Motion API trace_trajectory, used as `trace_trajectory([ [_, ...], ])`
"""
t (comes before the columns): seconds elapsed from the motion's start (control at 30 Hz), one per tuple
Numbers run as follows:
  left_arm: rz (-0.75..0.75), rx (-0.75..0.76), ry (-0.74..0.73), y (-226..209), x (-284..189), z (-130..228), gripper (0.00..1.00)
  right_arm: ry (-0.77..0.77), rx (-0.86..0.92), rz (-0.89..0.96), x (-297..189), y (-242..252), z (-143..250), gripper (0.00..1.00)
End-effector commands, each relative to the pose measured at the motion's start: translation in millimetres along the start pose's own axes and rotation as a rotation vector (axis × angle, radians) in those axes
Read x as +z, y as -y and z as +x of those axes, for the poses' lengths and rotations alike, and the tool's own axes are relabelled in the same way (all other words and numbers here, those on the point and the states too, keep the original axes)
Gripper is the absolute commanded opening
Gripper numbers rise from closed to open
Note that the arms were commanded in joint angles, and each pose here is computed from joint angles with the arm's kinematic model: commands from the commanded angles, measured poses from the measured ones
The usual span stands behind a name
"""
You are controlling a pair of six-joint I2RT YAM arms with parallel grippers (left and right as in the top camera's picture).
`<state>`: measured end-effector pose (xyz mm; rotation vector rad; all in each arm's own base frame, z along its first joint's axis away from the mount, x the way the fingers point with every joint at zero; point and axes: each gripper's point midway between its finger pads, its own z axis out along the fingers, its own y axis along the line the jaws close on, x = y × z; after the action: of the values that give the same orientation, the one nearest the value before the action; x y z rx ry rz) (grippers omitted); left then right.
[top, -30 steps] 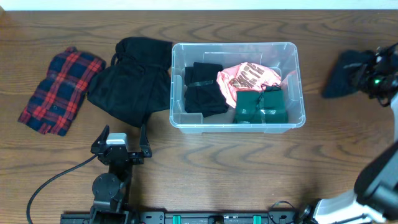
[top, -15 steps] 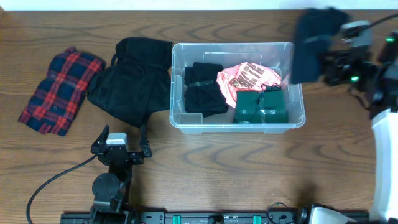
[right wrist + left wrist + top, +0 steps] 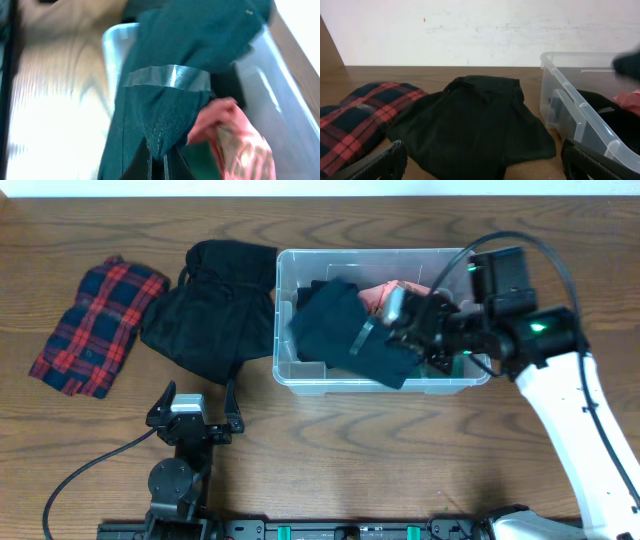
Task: Pack container
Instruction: 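Carry the navy bundle into the bin beside the black bundle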
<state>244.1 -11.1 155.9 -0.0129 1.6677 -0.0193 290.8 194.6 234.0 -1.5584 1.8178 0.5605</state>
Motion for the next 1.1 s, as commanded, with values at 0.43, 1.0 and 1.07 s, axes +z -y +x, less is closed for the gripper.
trace_trajectory([
  [0.43, -0.019, 0.021, -0.05, -3, 1, 17, 0.98, 0.024, -0.28, -0.027, 34, 15, -7, 0.01],
  [1.0, -0.019, 0.021, -0.05, -3, 1, 17, 0.98, -0.077, -0.273, 0.011, 38, 25, 11, 0.01],
  [1.07, -0.019, 0.021, -0.05, -3, 1, 17, 0.98, -0.078, -0.263, -0.01, 41, 22, 13, 0.01],
])
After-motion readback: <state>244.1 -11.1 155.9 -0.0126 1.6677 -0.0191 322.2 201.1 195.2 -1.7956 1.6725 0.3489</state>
